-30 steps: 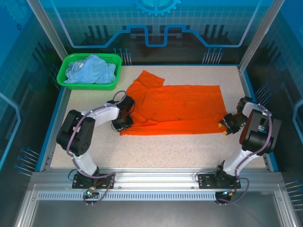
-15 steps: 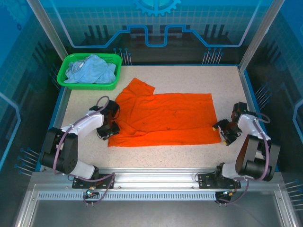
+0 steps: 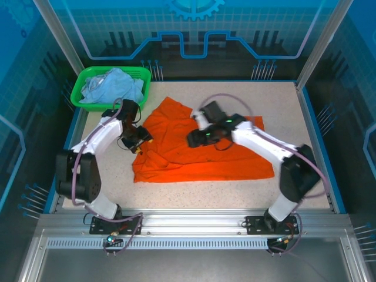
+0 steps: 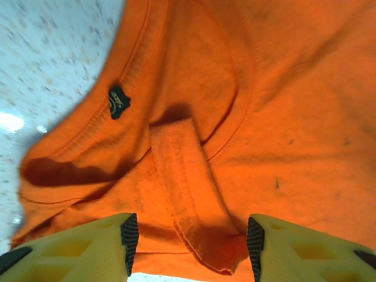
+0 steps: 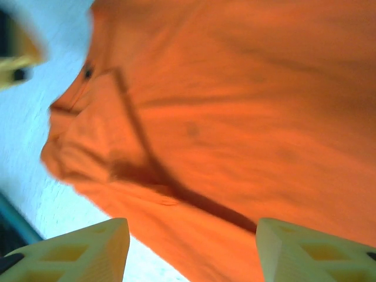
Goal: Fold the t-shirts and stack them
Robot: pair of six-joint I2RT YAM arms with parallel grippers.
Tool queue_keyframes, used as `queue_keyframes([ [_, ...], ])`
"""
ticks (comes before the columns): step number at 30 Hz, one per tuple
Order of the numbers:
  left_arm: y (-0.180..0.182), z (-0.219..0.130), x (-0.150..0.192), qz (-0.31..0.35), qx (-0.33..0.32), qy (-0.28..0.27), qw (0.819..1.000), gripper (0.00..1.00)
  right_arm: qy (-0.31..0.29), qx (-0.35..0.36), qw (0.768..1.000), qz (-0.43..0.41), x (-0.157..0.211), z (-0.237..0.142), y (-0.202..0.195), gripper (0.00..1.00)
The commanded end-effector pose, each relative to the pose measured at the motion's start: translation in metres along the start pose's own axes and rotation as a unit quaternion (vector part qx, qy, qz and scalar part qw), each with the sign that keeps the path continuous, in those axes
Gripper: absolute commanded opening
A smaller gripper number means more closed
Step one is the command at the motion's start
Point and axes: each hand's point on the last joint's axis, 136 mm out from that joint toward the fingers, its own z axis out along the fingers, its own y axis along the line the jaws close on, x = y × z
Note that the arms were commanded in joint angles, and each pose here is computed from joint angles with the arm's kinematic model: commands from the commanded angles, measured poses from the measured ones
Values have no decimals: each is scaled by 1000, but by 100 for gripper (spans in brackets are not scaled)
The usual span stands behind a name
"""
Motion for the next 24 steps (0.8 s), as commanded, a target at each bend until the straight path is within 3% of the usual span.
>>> queue_keyframes([
  [1,-13,8,6,-53,32,51,997,54,71,-12,992,-105,17,30,34,60],
  [7,-16,26,-1,-121,52,75,989,50,108,-16,980,-164,17,67,67,61],
  [24,14,27,-10,-157,47,80,983,48,167,-9,963,-210,46,95,74,56],
])
